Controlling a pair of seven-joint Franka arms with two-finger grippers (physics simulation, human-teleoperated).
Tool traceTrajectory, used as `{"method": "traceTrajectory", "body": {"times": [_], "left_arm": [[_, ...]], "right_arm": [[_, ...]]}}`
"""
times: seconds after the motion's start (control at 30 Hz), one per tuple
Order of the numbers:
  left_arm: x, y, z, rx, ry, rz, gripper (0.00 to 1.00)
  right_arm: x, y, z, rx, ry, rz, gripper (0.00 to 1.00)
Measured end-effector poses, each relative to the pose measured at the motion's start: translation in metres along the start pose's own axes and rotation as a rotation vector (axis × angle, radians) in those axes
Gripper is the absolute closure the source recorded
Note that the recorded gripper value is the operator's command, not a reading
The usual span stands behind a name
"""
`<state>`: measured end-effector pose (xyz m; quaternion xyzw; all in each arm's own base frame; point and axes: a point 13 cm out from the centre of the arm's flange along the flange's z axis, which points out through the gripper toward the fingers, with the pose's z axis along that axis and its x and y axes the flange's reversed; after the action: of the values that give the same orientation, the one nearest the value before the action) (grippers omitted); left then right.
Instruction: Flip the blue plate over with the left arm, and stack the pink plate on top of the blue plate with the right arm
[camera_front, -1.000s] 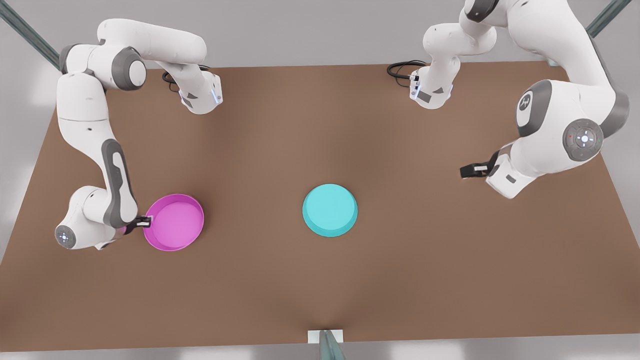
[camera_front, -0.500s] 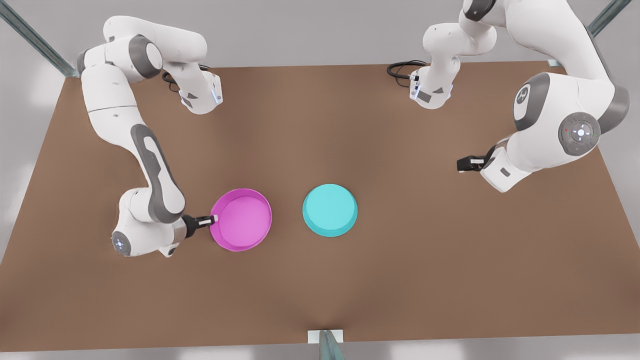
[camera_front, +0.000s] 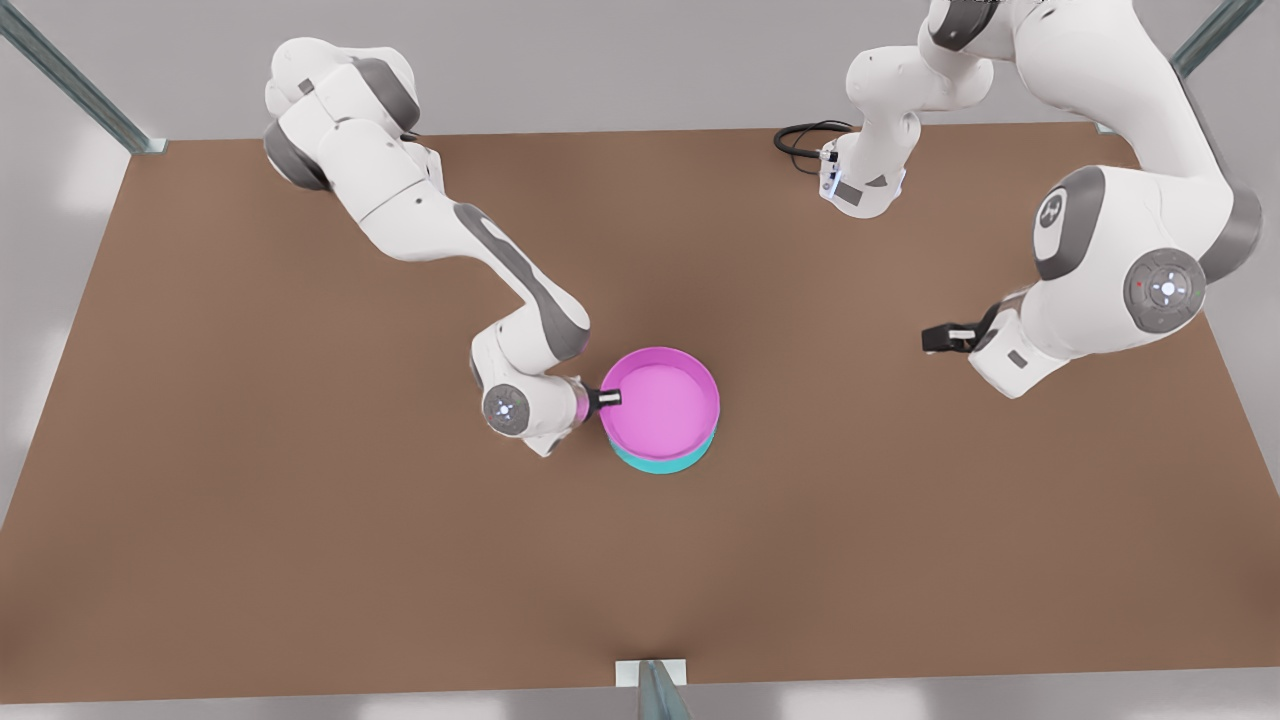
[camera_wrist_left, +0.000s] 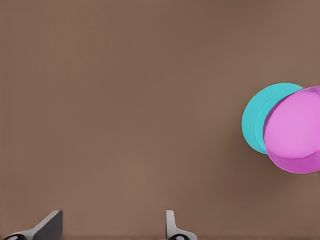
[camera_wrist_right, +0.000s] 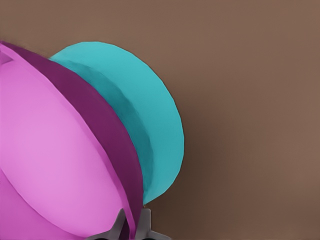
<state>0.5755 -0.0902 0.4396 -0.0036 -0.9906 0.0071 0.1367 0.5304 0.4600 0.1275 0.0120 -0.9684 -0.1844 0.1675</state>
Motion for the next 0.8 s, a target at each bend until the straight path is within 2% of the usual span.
{"method": "traceTrajectory", "body": {"times": [0.03,0.07,0.1,0.3,0.4,0.47,0.57,0.63,0.7,0.77,0.8], "left_arm": [[-0.001,0.0,0.002,0.0,0.004,0.001,0.0],[-0.002,0.0,0.003,-0.001,0.006,0.001,0.0],[-0.002,0.0,0.004,-0.001,0.007,0.002,0.0],[-0.002,0.0,0.003,-0.001,0.004,0.005,0.0],[-0.002,0.0,0.003,-0.001,0.004,0.006,0.0],[-0.002,0.0,0.003,-0.001,0.004,0.007,0.0],[-0.003,0.0,0.003,0.0,0.005,0.008,0.0],[-0.003,0.0,0.004,0.0,0.005,0.008,0.0],[-0.003,0.0,0.004,0.0,0.005,0.009,0.0],[-0.004,0.001,0.004,0.001,0.006,0.008,0.0],[-0.004,0.002,0.005,0.001,0.008,0.005,0.0]], "right_arm": [[0.0,0.005,0.004,-0.002,-0.01,0.018,0.79],[-0.001,0.008,0.006,-0.005,-0.02,0.039,0.11],[-0.003,0.008,0.008,-0.006,-0.029,0.061,0.0],[-0.016,0.008,-0.002,-0.023,-0.074,0.178,0.0],[-0.026,-0.004,-0.037,-0.016,-0.119,0.231,0.0],[-0.036,-0.046,-0.079,0.011,-0.142,0.289,0.0],[-0.04,-0.165,-0.138,0.075,-0.144,0.408,0.0],[-0.044,-0.256,-0.194,0.095,-0.16,0.484,0.0],[-0.05,-0.323,-0.292,0.162,-0.235,0.479,0.0],[-0.034,-0.337,-0.39,0.257,-0.302,0.429,0.0],[-0.014,-0.332,-0.424,0.298,-0.302,0.406,0.0]]}}
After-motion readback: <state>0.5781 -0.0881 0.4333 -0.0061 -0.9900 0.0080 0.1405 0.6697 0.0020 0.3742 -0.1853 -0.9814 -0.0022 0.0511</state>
